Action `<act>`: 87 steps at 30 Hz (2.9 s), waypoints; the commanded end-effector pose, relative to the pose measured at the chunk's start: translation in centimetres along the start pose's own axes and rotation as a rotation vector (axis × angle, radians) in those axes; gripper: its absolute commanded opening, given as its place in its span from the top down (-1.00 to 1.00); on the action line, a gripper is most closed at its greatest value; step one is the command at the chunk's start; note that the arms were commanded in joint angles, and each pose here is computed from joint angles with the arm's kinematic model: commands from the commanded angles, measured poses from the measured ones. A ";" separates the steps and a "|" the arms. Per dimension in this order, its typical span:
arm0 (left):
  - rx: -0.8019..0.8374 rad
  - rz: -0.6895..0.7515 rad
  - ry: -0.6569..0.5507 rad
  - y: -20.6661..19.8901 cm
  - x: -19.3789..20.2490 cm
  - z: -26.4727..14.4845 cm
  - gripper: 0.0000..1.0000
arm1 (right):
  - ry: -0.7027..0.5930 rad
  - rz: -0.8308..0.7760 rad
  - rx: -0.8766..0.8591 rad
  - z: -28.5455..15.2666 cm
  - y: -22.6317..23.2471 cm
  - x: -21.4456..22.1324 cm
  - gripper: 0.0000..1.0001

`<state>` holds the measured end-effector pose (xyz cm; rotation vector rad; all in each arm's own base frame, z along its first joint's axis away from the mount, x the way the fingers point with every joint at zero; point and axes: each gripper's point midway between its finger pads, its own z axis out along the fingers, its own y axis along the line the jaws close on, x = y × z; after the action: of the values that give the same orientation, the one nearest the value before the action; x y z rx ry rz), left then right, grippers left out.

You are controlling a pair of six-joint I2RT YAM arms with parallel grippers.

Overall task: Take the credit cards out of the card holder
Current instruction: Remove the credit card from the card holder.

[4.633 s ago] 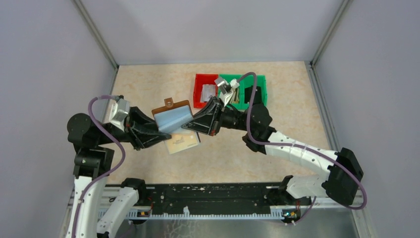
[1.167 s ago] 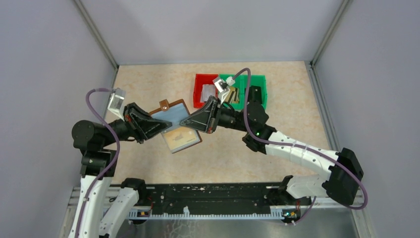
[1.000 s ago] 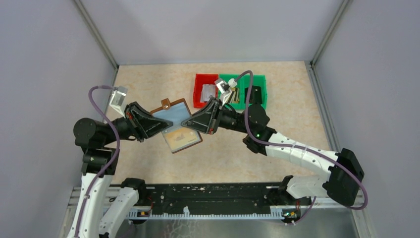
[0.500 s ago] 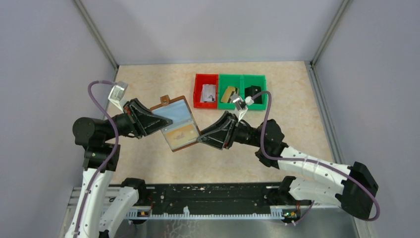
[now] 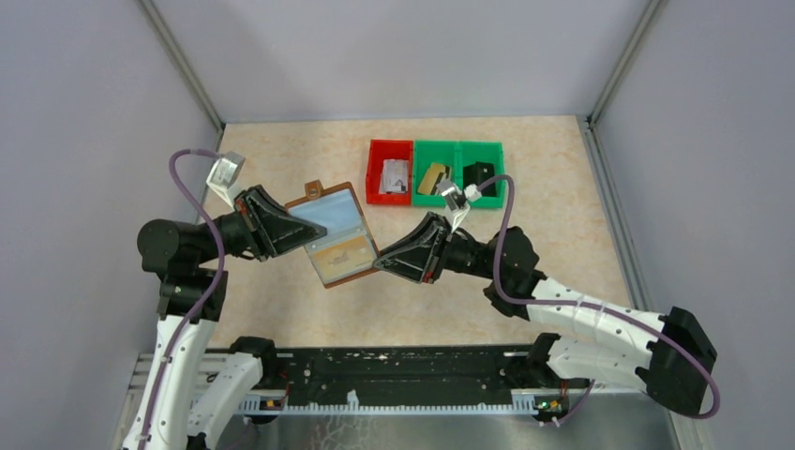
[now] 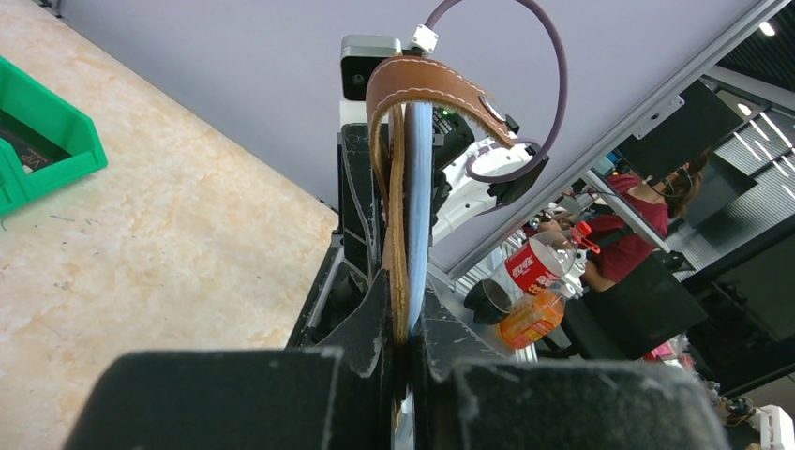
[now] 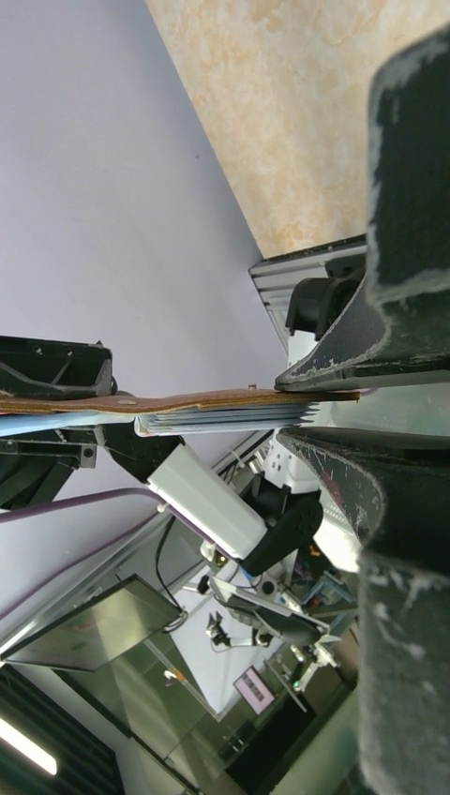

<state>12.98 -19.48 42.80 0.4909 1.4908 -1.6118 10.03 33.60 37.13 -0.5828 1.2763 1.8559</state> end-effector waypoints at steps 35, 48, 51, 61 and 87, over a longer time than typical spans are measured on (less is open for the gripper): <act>0.019 0.229 0.166 1.7 3.8 -1.3 -0.57 | -0.116 -0.099 0.011 3.0 0.8 -4.4 1.00; -0.006 0.062 0.125 2.1 2.7 -0.5 0.81 | -0.100 -0.106 -0.074 2.6 1.9 -3.6 0.58; 0.006 0.005 0.114 1.7 2.6 -0.5 0.85 | -0.109 -0.110 -0.070 2.3 1.7 -3.3 0.39; 0.040 -0.073 0.101 0.3 2.0 -0.4 0.91 | -0.121 -0.125 -0.085 1.6 1.8 -3.0 0.35; 0.107 0.005 0.133 -1.9 2.5 -0.9 0.97 | -0.201 -0.073 0.034 1.9 -0.3 -4.5 0.56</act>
<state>12.06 -19.69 41.21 0.5413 1.5636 -1.7073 12.21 34.36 39.08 -0.4808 1.1810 1.7866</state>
